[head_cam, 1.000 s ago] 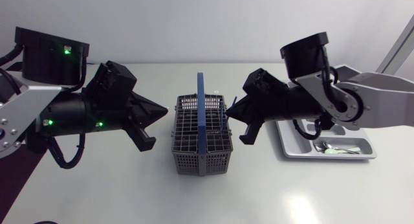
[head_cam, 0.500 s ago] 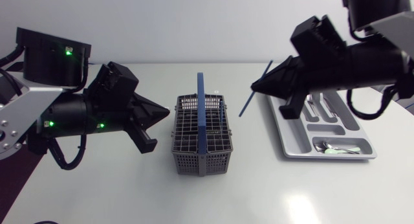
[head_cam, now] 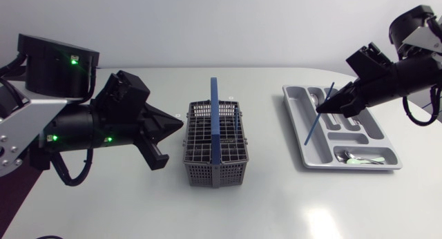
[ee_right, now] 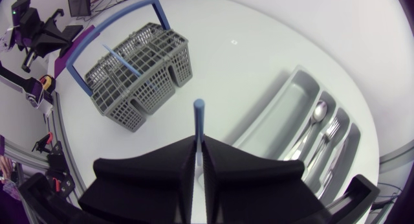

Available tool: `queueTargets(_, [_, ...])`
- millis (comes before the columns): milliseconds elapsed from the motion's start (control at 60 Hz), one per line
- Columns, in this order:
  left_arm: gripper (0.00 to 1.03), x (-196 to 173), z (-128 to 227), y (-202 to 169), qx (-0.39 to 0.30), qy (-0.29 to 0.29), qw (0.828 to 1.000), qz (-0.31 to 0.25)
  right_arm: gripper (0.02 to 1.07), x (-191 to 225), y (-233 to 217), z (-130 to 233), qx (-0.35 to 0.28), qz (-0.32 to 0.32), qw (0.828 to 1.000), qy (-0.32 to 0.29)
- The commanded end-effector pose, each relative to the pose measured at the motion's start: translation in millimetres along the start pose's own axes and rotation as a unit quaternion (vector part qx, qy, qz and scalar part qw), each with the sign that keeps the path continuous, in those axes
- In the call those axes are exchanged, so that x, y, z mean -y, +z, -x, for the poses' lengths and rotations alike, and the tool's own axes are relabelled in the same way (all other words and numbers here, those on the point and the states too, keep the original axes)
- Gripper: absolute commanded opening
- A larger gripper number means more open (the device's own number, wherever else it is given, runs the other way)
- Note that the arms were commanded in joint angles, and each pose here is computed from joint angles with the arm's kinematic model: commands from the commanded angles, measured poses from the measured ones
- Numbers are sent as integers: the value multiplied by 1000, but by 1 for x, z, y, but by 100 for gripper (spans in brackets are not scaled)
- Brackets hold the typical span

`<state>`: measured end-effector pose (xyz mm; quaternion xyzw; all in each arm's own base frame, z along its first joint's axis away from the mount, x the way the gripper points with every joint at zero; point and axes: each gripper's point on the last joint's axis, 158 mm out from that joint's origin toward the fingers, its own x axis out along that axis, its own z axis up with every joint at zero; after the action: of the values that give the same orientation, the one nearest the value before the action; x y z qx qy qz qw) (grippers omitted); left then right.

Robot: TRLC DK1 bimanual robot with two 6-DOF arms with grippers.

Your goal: Unload the cutlery basket into the drawer organizer.

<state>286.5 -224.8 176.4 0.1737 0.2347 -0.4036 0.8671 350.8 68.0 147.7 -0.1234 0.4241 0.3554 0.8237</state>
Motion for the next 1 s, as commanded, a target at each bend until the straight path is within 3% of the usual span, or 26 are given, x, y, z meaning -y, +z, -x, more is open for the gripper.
queueTargets(0, [10,5,-1,-11,-10,-3,1000,-8,8,14,-11,-10,-23,-9,1000,7])
queueTargets(617, [10,8,-2,-13,-12,-5,1000,-10,8,72,-63,-82,-132,-95,986,27])
queueTargets(983, [10,9,-3,-15,-15,-7,1000,-9,11,123,-64,-121,-135,-157,978,10])
